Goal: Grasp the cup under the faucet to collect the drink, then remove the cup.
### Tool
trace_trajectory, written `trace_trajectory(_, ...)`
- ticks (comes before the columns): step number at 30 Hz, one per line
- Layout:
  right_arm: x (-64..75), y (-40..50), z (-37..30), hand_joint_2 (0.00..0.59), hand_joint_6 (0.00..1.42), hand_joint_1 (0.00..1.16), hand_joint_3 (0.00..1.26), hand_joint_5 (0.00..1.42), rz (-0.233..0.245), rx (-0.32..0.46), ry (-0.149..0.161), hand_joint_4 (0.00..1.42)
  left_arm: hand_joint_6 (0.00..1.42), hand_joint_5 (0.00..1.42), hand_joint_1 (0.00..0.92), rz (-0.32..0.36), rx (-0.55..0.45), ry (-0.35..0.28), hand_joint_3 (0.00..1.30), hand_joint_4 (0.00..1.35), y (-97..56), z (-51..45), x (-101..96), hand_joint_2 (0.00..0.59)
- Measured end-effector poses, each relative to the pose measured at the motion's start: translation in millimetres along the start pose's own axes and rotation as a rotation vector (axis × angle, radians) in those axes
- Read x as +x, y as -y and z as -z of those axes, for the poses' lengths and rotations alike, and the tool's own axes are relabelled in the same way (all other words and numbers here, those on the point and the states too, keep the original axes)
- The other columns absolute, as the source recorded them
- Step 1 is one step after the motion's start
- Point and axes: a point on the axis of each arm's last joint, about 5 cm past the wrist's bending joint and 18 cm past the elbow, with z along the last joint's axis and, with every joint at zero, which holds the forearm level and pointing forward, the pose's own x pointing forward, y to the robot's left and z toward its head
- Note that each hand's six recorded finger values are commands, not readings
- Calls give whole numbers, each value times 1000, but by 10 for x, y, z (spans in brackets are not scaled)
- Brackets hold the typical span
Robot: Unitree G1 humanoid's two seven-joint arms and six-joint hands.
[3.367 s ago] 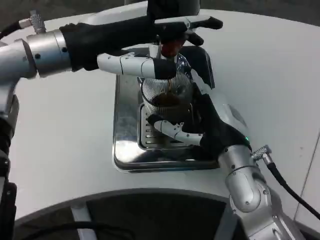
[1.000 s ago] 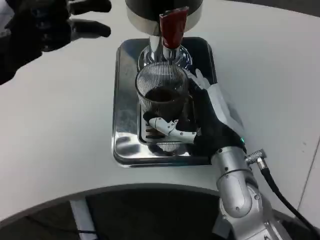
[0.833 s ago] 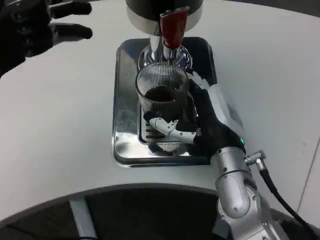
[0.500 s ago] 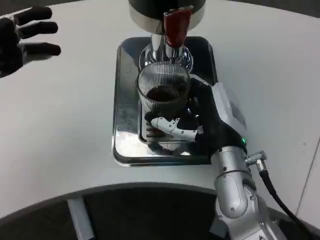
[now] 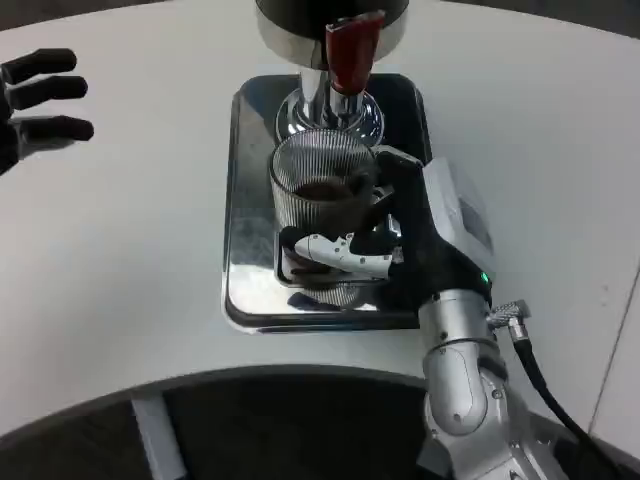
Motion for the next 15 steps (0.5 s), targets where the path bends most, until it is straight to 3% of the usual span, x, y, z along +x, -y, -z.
trace_trajectory(6, 1, -3, 7, 211, 1168, 938, 899, 1160, 12, -7, -2, 1115, 111, 258, 0, -1, 12, -10, 177, 147, 24, 2, -22, 118)
trace_trajectory(15, -35, -24, 34, 206, 1266, 971, 962, 1219, 42, -25, 1, 1183, 108, 258, 0, 8, 43, -16, 178, 148, 62, -12, -43, 118)
